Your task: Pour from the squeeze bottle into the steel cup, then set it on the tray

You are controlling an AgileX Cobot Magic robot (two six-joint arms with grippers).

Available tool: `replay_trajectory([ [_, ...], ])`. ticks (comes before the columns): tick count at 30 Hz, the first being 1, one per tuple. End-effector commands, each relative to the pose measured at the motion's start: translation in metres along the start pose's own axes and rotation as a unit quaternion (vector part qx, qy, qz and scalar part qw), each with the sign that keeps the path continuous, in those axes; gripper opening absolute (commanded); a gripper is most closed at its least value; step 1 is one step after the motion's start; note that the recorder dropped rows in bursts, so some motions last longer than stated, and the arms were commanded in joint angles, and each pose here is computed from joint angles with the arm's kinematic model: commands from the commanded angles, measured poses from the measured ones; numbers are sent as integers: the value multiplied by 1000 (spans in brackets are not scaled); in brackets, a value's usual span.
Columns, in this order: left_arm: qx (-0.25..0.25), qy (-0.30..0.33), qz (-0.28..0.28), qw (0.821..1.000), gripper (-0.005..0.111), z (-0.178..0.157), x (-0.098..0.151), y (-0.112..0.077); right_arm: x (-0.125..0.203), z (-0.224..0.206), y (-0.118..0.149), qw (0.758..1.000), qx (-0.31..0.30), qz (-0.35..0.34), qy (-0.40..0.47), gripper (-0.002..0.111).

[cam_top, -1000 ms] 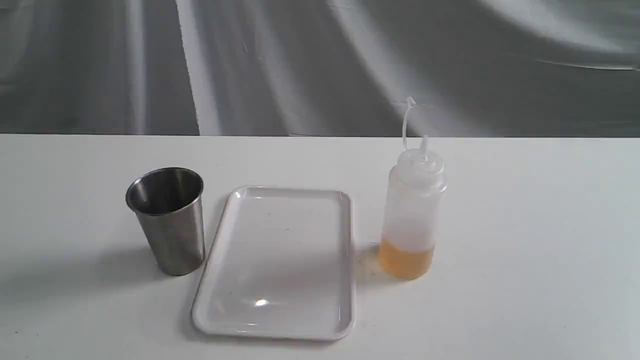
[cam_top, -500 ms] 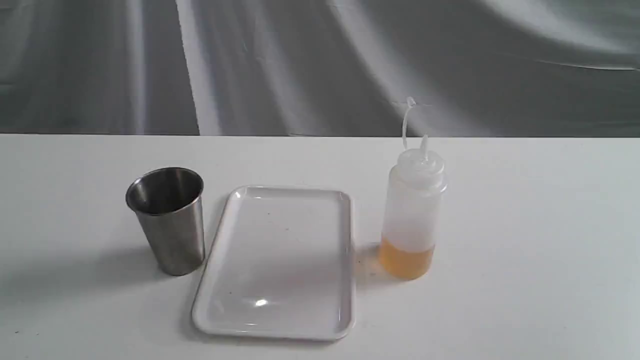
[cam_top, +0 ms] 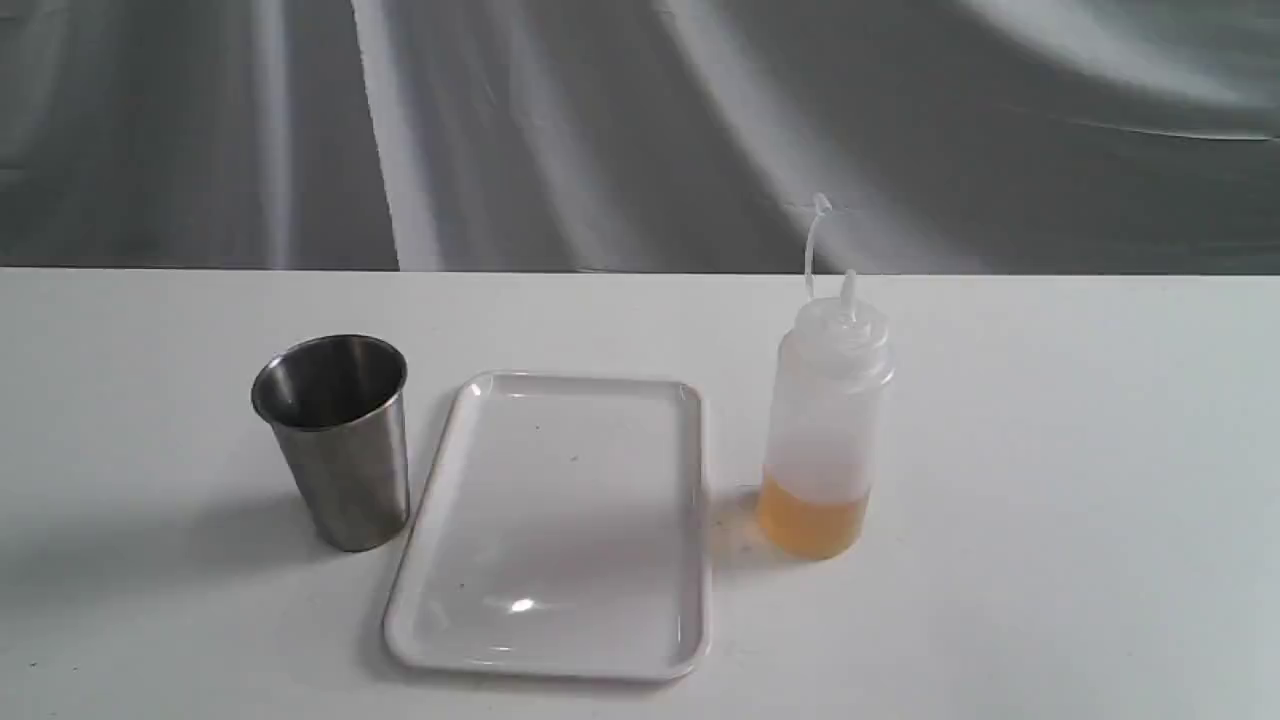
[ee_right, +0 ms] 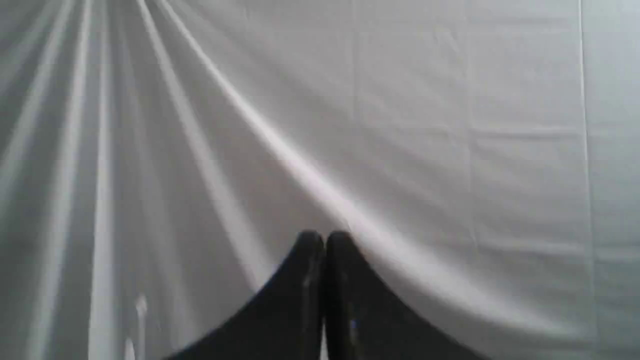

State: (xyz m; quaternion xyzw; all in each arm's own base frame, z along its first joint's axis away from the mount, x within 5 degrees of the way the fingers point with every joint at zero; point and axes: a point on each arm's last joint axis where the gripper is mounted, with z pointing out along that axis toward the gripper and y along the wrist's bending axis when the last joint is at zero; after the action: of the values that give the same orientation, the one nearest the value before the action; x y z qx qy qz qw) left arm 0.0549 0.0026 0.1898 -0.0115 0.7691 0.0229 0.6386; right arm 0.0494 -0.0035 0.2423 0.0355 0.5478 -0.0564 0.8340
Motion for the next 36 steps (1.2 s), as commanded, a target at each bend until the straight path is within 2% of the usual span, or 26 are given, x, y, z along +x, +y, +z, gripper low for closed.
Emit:
replay_trajectory([
  [1,4,-3,0,1000,0,0,1,0,-20,-3,4,993,-22,20,-115,0],
  [4,4,-3,-2,1000,0,0,1,0,-33,-7,4,980,-31,55,-189,0],
  [7,4,-3,-2,1000,0,0,1,0,-41,-10,0,956,-41,178,-229,0],
  [11,4,-3,-2,1000,0,0,1,0,-42,-11,-3,917,-62,316,-236,0],
  [16,4,-3,1,1000,0,0,1,0,-51,-14,-2,867,-112,412,-258,0],
  [22,4,-3,1,1000,0,0,1,0,-79,-16,0,824,-158,459,-292,0],
  [26,4,-3,1,1000,0,0,1,0,-102,-19,-4,774,-182,515,-320,0],
  [33,4,-3,-1,1000,0,0,1,0,-138,-26,-7,741,-215,527,-357,0],
  [36,4,-3,-1,1000,0,0,1,0,-147,-27,-12,727,-205,542,-369,0],
])
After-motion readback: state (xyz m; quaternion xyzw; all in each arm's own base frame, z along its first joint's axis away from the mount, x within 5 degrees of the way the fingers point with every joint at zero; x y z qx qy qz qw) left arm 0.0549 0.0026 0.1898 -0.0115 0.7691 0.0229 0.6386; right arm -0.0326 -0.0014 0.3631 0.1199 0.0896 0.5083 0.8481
